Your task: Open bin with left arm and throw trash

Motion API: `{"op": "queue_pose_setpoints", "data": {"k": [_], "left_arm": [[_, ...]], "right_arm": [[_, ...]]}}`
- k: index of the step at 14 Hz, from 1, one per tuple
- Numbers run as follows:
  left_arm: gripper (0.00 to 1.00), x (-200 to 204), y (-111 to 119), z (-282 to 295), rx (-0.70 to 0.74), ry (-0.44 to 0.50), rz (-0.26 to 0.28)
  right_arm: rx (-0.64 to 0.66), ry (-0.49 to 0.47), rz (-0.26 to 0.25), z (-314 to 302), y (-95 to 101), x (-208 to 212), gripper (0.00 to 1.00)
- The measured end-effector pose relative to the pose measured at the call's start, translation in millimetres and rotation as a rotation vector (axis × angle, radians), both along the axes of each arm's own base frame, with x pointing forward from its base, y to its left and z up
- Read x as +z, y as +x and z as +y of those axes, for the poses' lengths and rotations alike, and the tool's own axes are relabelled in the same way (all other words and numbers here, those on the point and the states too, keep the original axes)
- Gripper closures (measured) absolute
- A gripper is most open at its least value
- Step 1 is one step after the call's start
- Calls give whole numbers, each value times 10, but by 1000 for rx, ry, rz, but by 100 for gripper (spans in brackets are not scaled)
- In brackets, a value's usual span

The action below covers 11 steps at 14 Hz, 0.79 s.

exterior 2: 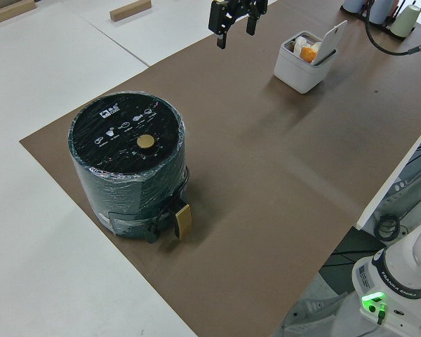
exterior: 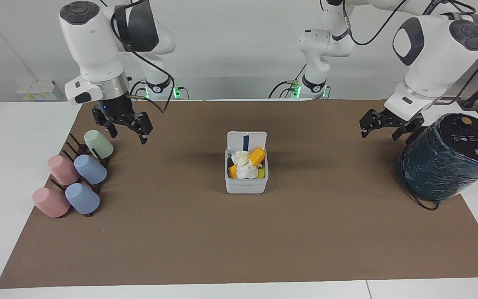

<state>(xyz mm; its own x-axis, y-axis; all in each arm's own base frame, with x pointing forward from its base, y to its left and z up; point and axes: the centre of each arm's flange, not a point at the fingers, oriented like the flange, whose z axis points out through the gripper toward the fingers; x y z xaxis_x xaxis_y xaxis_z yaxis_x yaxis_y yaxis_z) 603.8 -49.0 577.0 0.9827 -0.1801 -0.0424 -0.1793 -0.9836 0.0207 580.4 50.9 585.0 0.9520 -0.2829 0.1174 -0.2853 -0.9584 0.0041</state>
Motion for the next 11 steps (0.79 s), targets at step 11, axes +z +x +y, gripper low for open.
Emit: {"op": "queue_pose_setpoints", "data": {"k": [11], "left_arm": [[0, -2, -34, 68, 10, 0, 4]], "right_arm": [[91, -20, 106, -93, -171, 90, 0]]}}
